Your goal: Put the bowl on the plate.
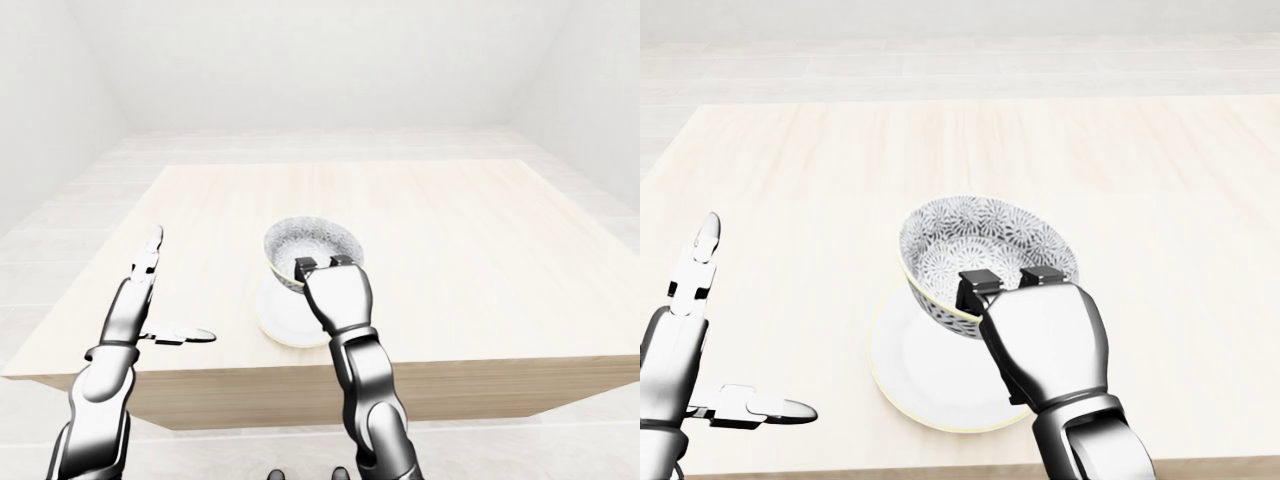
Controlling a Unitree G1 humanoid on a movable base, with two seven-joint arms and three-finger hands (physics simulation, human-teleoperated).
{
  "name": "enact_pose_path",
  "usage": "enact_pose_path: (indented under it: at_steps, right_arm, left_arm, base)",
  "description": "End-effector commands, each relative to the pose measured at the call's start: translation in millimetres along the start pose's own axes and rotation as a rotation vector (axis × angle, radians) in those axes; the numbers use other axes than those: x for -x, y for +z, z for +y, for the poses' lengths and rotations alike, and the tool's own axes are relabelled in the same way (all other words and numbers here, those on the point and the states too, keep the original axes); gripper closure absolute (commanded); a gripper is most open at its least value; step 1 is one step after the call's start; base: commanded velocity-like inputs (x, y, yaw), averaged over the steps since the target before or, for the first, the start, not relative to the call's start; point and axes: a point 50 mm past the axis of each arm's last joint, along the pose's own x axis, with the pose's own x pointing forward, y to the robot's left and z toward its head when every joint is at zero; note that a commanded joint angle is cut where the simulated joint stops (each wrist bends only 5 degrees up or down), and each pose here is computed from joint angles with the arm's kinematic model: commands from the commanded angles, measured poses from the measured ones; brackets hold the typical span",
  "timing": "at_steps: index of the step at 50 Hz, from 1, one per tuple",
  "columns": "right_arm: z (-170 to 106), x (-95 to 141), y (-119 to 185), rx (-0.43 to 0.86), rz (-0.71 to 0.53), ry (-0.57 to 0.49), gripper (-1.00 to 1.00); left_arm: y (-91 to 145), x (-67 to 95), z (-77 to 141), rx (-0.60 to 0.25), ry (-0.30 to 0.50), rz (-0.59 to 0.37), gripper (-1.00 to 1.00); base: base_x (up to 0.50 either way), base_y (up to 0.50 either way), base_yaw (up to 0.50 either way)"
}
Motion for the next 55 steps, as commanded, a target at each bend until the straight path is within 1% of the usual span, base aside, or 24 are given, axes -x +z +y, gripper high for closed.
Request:
enact_pose_path:
  at_steps: [1,12,18,22,28,38,44,55]
  right_arm:
    - [3.3,-3.3,4.3,-0.036,-0.016,-0.017,0.49]
    - [15.8,-5.8,6.2,-0.042,-0.022,0.004,0.49]
    - [17.0,-6.2,6.6,-0.045,-0.022,0.008,0.48]
    - [20.9,-4.2,8.1,-0.038,-0.028,0.015,0.48]
    - [24.1,-7.1,7.5,-0.046,-0.025,0.021,0.49]
    - [25.9,-8.5,6.3,-0.042,-0.022,0.025,0.49]
    - [33.2,-10.4,4.8,-0.039,-0.019,0.042,0.49]
    - [38.4,-12.3,3.0,-0.034,-0.013,0.050,0.49]
  left_arm:
    - [-4.4,-2.0,-4.0,-0.006,-0.008,0.012,-1.00]
    - [-7.7,-2.5,-5.1,-0.005,-0.009,0.017,-1.00]
    - [-13.9,-3.8,-9.3,-0.016,-0.016,0.027,-1.00]
    - [-14.2,-2.9,-10.0,-0.017,-0.020,0.027,-1.00]
    - [-16.6,-3.2,-11.3,-0.020,-0.022,0.030,-1.00]
    - [-13.1,-4.4,-10.4,-0.015,-0.020,0.025,-1.00]
    - [-14.8,-4.4,-10.6,-0.022,-0.019,0.029,-1.00]
    - [-15.0,-5.5,-11.0,-0.017,-0.021,0.029,-1.00]
  base:
    - [0.00,0.00,0.00]
    - [0.00,0.00,0.00]
    - [0.00,0.00,0.00]
    - [0.00,0.00,0.00]
    - [0.00,0.00,0.00]
    - [0.00,0.00,0.00]
    - [0.00,0.00,0.00]
    - [0.00,0.00,0.00]
